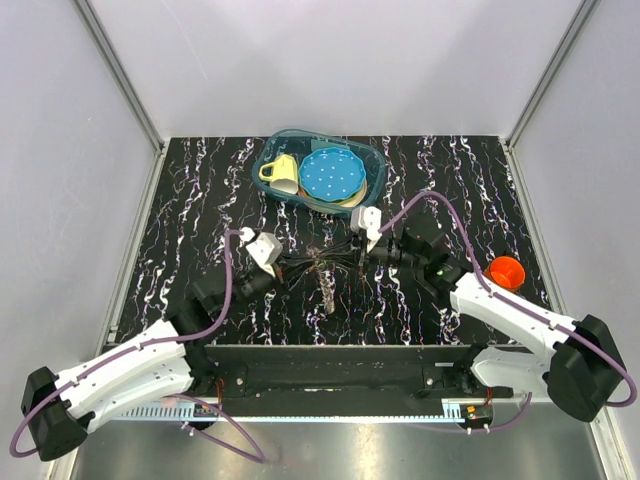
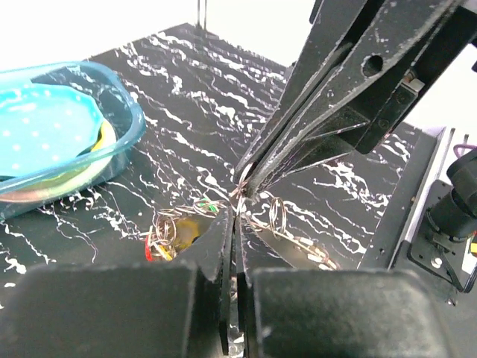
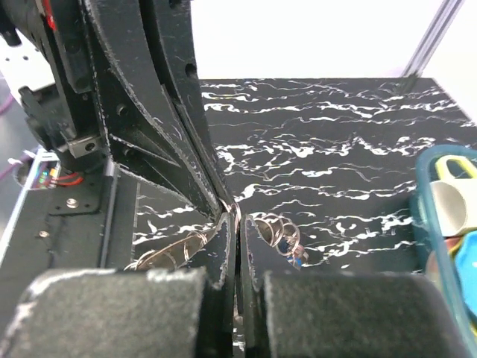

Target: Remove the keys from the keyring

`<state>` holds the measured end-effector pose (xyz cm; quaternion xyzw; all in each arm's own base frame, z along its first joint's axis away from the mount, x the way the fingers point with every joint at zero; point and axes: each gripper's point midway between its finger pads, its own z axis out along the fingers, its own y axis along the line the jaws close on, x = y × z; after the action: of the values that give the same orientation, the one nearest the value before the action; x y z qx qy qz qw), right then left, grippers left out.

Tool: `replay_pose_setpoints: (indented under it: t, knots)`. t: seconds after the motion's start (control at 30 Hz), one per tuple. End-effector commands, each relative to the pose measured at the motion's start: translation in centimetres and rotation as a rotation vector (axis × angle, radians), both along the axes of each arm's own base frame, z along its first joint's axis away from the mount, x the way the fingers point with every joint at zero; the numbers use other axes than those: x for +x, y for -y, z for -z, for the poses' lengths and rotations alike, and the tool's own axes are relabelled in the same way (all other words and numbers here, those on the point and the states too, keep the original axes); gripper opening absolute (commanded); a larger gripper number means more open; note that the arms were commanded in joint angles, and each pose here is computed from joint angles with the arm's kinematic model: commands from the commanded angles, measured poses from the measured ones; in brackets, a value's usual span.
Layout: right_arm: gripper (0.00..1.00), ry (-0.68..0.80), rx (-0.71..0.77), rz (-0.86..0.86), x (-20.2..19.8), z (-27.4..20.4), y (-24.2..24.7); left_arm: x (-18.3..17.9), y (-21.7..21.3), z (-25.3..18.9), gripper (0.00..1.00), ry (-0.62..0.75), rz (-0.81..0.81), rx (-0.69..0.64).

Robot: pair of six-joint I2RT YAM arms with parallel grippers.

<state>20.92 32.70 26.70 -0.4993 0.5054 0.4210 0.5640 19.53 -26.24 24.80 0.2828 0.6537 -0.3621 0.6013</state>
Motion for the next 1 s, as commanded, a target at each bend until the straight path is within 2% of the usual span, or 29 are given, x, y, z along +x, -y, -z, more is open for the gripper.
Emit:
replay_pose_setpoints:
  t: [0.0,0.1,0.5,0.67,0.77,0.83,0.87,0.9,0.93,0.97]
  knots:
    - [0.0,-0.175,0.063,0.069,0.3,-2.6,0.0,2.2,-3.4,-3.2,0.0,0.127,-0.205,-0.117]
    - [0.0,-0.335,0.017,0.126,0.9,-1.6,-0.1,2.4,-4.2,-3.5,0.0,0.137,-0.241,-0.119]
    - [0.0,-0.591,0.014,0.151,1.3,0.4,-1.4,2.3,-5.4,-4.5,0.0,0.183,-0.283,-0.18]
    - [0.0,-0.542,0.028,0.144,1.6,-0.2,-1.4,2.2,-5.5,-4.5,0.0,0.18,-0.286,-0.188]
    - [0.0,-0.432,0.035,0.145,1.9,-1.1,-1.1,1.8,-5.0,-4.5,0.0,0.157,-0.252,-0.201]
    - [0.0,-0.301,0.021,0.1,1.4,-1.7,-0.9,1.6,-4.5,-3.9,0.0,0.119,-0.229,-0.194]
    - [0.0,-0.249,0.018,0.085,1.2,-1.7,-0.8,1.2,-4.1,-4.1,0.17,0.094,-0.2,-0.213]
    - [0.0,-0.136,0.018,0.069,1.2,-1.7,-0.5,0.9,-3.8,-3.6,0.31,0.066,-0.184,-0.202]
    - [0.0,-0.084,0.018,0.067,1.2,-1.6,-0.4,0.7,-3.6,-3.5,0.43,0.046,-0.169,-0.199]
    - [0.0,0.026,0.005,0.049,1.3,-1.7,-0.3,0.1,-3.3,-3.1,0.52,0.016,-0.135,-0.181]
